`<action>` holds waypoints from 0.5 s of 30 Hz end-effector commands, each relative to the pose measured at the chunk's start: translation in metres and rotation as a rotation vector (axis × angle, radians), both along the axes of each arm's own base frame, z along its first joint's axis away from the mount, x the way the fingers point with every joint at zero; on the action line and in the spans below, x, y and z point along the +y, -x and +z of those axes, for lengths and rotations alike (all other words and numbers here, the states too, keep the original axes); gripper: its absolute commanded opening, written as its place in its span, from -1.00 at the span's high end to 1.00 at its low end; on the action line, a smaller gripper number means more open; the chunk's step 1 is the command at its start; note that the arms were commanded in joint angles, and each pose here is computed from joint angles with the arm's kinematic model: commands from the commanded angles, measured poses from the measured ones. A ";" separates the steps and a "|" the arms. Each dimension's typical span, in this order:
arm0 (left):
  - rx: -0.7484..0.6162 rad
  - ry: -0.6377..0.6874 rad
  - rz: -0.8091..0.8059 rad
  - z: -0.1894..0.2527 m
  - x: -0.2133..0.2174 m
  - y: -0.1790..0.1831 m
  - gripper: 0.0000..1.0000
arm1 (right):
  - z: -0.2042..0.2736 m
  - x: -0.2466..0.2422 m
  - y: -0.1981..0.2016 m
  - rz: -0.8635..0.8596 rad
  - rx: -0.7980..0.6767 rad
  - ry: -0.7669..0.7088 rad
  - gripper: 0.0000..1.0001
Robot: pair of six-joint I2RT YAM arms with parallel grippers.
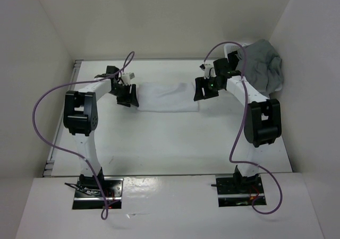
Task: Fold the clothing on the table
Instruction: Fold the skirt
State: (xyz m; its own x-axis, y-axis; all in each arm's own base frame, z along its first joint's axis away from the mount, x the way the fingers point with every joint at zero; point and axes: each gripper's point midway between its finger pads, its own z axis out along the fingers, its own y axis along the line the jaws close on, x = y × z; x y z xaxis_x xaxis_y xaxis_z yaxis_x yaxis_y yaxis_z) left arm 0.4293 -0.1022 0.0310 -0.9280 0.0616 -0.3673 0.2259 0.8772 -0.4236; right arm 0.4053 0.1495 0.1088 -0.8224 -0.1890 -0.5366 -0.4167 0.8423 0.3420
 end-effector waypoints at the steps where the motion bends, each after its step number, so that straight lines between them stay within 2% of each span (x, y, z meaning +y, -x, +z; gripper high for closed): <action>1: 0.087 0.074 -0.022 -0.012 -0.006 0.023 -0.30 | -0.001 0.002 -0.007 0.007 -0.032 0.001 -0.38; 7: 0.054 0.135 -0.043 0.012 -0.007 0.024 -0.30 | -0.006 0.003 -0.009 0.007 -0.023 0.003 -0.38; 12: -0.085 0.118 -0.015 0.040 0.003 -0.027 -0.30 | -0.005 0.006 -0.008 0.018 -0.020 -0.014 -0.38; 15: -0.091 0.138 0.008 0.038 0.001 -0.050 -0.30 | -0.004 0.007 -0.007 0.022 -0.019 -0.021 -0.38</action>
